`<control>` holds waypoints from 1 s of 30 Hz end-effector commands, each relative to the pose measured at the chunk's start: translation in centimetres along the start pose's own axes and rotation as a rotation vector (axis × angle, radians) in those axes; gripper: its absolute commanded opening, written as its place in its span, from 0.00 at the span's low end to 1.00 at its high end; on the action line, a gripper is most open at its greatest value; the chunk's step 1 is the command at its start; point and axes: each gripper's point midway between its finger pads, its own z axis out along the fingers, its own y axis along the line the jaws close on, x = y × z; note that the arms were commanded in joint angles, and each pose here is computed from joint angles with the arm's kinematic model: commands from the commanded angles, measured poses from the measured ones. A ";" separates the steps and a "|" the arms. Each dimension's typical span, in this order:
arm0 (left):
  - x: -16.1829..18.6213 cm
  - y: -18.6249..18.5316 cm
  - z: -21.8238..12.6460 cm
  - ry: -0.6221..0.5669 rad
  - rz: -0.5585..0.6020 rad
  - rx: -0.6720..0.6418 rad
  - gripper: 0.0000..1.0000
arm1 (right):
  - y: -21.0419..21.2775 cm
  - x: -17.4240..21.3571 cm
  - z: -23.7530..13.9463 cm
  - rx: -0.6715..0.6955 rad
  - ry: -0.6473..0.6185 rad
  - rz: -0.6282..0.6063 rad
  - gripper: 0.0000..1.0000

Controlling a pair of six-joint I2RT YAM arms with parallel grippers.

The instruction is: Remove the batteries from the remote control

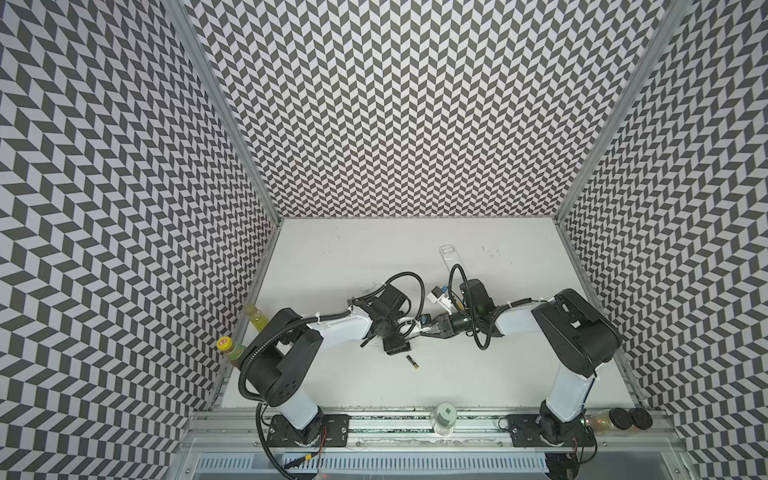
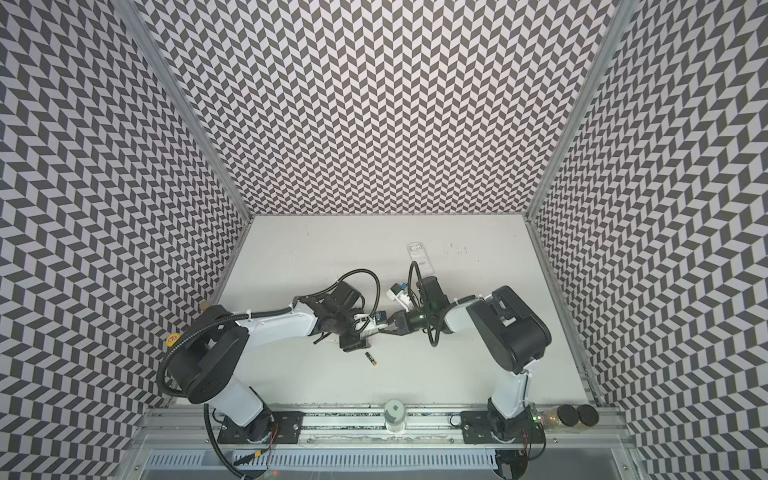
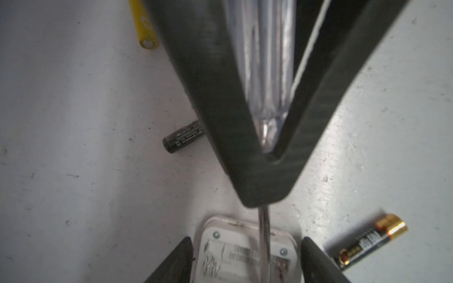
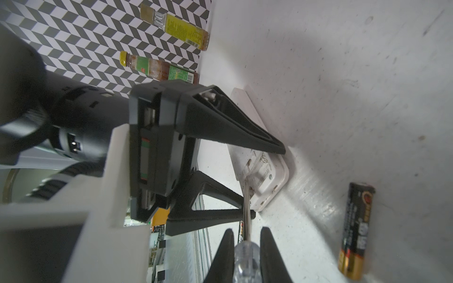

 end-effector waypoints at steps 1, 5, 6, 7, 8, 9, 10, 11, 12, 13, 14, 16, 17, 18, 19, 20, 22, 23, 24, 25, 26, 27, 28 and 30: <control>-0.4 -0.1 -0.8 -0.015 0.009 -0.006 0.71 | 1.7 -2.1 -1.5 0.004 -0.071 -0.086 0.00; -1.3 1.1 -2.1 -0.038 -0.003 -0.044 0.70 | 2.7 -3.4 -3.6 0.020 -0.141 -0.100 0.00; -1.4 1.3 -2.4 -0.044 -0.005 -0.053 0.70 | 3.0 -3.6 -4.1 0.029 -0.156 -0.113 0.00; -1.4 1.4 -2.5 -0.049 -0.003 -0.058 0.70 | 3.0 -4.0 -4.8 0.052 -0.178 -0.121 0.00; -1.3 1.5 -2.7 -0.050 -0.003 -0.063 0.70 | 2.9 -4.3 -5.6 0.082 -0.202 -0.128 0.00; -1.2 1.6 -2.8 -0.050 -0.006 -0.067 0.71 | 2.7 -4.6 -6.2 0.111 -0.223 -0.130 0.00; -1.0 1.7 -3.0 -0.049 -0.010 -0.073 0.71 | 2.5 -4.9 -7.1 0.147 -0.253 -0.131 0.00; -0.7 1.9 -3.3 -0.051 -0.016 -0.082 0.71 | 2.5 -5.2 -8.1 0.175 -0.285 -0.134 0.00; -0.7 2.1 -3.6 -0.059 -0.018 -0.092 0.72 | 2.6 -5.4 -9.0 0.195 -0.314 -0.144 0.00; -0.6 2.4 -4.0 -0.070 -0.024 -0.108 0.73 | 2.6 -5.7 -10.1 0.220 -0.352 -0.155 0.00; -0.4 2.7 -4.4 -0.081 -0.031 -0.121 0.74 | 2.5 -6.0 -11.2 0.255 -0.393 -0.167 0.00; -0.2 3.2 -5.1 -0.099 -0.045 -0.142 0.75 | 2.0 -6.4 -13.2 0.335 -0.467 -0.184 0.00; -0.1 3.5 -5.5 -0.106 -0.058 -0.155 0.75 | 1.6 -6.5 -14.1 0.382 -0.502 -0.187 0.00; 0.1 3.8 -5.9 -0.115 -0.071 -0.167 0.76 | 1.3 -6.6 -14.9 0.425 -0.528 -0.189 0.00; 0.2 4.3 -6.4 -0.131 -0.090 -0.186 0.77 | 1.0 -6.7 -15.8 0.474 -0.557 -0.191 0.00; 0.4 4.7 -6.8 -0.146 -0.110 -0.205 0.79 | 0.8 -6.8 -16.3 0.508 -0.579 -0.194 0.00; 0.8 5.7 -7.9 -0.191 -0.148 -0.248 0.84 | -0.1 -6.8 -17.7 0.584 -0.640 -0.175 0.00; 0.9 6.0 -8.4 -0.208 -0.162 -0.259 0.85 | -0.5 -6.8 -18.3 0.616 -0.664 -0.164 0.00; 1.0 6.3 -8.9 -0.224 -0.176 -0.272 0.86 | -1.1 -6.6 -18.8 0.648 -0.684 -0.150 0.00; 1.1 6.5 -9.5 -0.241 -0.189 -0.282 0.87 | -1.5 -6.5 -19.3 0.678 -0.703 -0.138 0.00; 1.1 6.9 -10.2 -0.258 -0.206 -0.299 0.88 | -1.9 -6.5 -19.7 0.701 -0.716 -0.128 0.00; 1.1 7.4 -10.9 -0.284 -0.226 -0.318 0.89 | -2.4 -6.4 -20.2 0.726 -0.732 -0.114 0.01; 1.4 7.8 -11.5 -0.306 -0.253 -0.334 0.89 | -2.9 -6.3 -20.7 0.748 -0.751 -0.103 0.01; 1.7 8.8 -12.6 -0.347 -0.305 -0.367 0.97 | -3.6 -6.2 -21.3 0.776 -0.788 -0.084 0.02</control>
